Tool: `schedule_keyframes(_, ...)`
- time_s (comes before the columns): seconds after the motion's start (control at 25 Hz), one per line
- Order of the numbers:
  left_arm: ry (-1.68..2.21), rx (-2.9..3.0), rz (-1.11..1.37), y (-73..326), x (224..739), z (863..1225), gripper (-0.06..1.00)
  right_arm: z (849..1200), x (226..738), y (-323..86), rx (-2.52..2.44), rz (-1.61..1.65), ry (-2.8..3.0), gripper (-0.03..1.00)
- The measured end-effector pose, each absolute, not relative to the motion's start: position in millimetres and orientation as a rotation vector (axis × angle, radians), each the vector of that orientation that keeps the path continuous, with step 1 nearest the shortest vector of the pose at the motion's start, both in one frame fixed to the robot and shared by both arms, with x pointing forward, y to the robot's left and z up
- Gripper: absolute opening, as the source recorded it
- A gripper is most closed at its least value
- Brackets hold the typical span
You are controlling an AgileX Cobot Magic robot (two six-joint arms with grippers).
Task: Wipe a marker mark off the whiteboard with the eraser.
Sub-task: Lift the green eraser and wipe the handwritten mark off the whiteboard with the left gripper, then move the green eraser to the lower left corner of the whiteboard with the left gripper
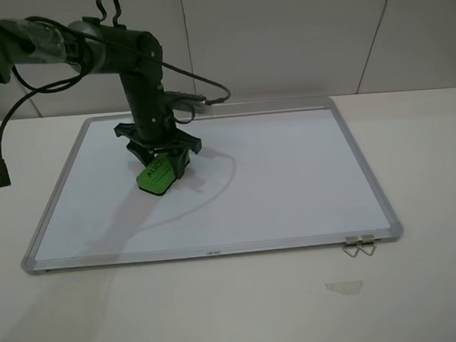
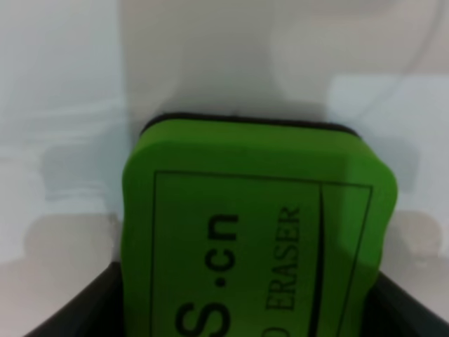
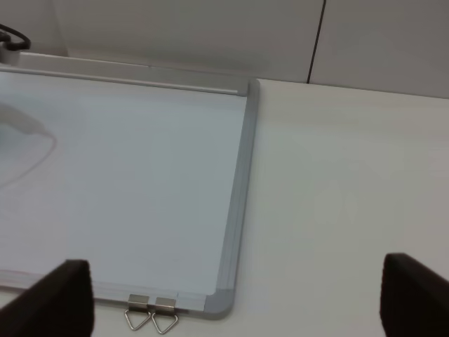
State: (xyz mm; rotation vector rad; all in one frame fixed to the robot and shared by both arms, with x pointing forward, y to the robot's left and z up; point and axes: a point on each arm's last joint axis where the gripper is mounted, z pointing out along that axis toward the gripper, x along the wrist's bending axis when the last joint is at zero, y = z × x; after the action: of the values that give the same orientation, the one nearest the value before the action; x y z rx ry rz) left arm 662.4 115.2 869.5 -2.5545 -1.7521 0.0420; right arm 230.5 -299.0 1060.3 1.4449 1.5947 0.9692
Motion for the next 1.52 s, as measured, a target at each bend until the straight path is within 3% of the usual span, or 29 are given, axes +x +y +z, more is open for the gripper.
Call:
schedule_keyframes(0.32,-1.968,-2.386,0.052,176.6,683.5,869.8,0.6,1060.3,230.5,-299.0,1.445,0.969,1.595,0.81)
schedule_keyframes(0.48,-2.002,-2.351,0.058,187.4,685.7,870.4,0.6,1060.3,230.5,-299.0,1.445,0.969,1.595,0.81)
schedule_keyframes(0.72,-1.955,-2.39,0.057,175.1,682.4,870.4,0.6,1060.3,230.5,-299.0,1.445,0.969,1.595,0.81)
schedule_keyframes(1.16,-1.781,-2.567,0.225,102.3,653.5,871.0,0.6,1060.3,230.5,-299.0,1.445,0.969,1.595,0.81)
schedule_keyframes(1.52,-1.81,-2.545,0.261,105.7,652.8,876.0,0.6,1060.3,230.5,-299.0,1.445,0.969,1.595,0.81)
